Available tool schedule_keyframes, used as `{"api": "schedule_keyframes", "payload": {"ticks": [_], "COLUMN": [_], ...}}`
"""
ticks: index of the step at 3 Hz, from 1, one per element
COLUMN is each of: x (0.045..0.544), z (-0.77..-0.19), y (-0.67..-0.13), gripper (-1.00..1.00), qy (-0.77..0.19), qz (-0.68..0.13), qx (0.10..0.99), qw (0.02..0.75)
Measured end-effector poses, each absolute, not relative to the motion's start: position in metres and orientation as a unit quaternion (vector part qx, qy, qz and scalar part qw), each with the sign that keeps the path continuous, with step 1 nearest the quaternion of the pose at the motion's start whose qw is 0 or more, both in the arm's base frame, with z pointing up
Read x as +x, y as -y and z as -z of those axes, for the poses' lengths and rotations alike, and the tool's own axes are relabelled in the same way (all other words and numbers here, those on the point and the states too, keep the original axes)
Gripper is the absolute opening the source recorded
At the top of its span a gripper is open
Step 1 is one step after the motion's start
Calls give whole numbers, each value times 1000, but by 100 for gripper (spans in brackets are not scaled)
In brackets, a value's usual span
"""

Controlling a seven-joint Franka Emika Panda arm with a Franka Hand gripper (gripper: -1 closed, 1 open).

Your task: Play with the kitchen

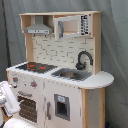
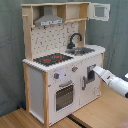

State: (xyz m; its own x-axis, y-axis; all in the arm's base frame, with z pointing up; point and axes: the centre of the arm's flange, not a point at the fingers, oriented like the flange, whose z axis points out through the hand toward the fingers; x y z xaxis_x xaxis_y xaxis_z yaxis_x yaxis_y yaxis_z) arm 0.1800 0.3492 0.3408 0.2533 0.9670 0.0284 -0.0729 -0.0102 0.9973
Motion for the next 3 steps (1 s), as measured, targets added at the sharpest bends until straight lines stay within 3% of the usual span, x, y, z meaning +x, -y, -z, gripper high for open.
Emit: {"api": "schedule_keyframes", "payload": {"ticks": [3], "x": [237], "z": [-348], "y": [-348], "gripper": [100], "qy": [-402], "qz": [-489], "qx": [573], "qw": [520]}}
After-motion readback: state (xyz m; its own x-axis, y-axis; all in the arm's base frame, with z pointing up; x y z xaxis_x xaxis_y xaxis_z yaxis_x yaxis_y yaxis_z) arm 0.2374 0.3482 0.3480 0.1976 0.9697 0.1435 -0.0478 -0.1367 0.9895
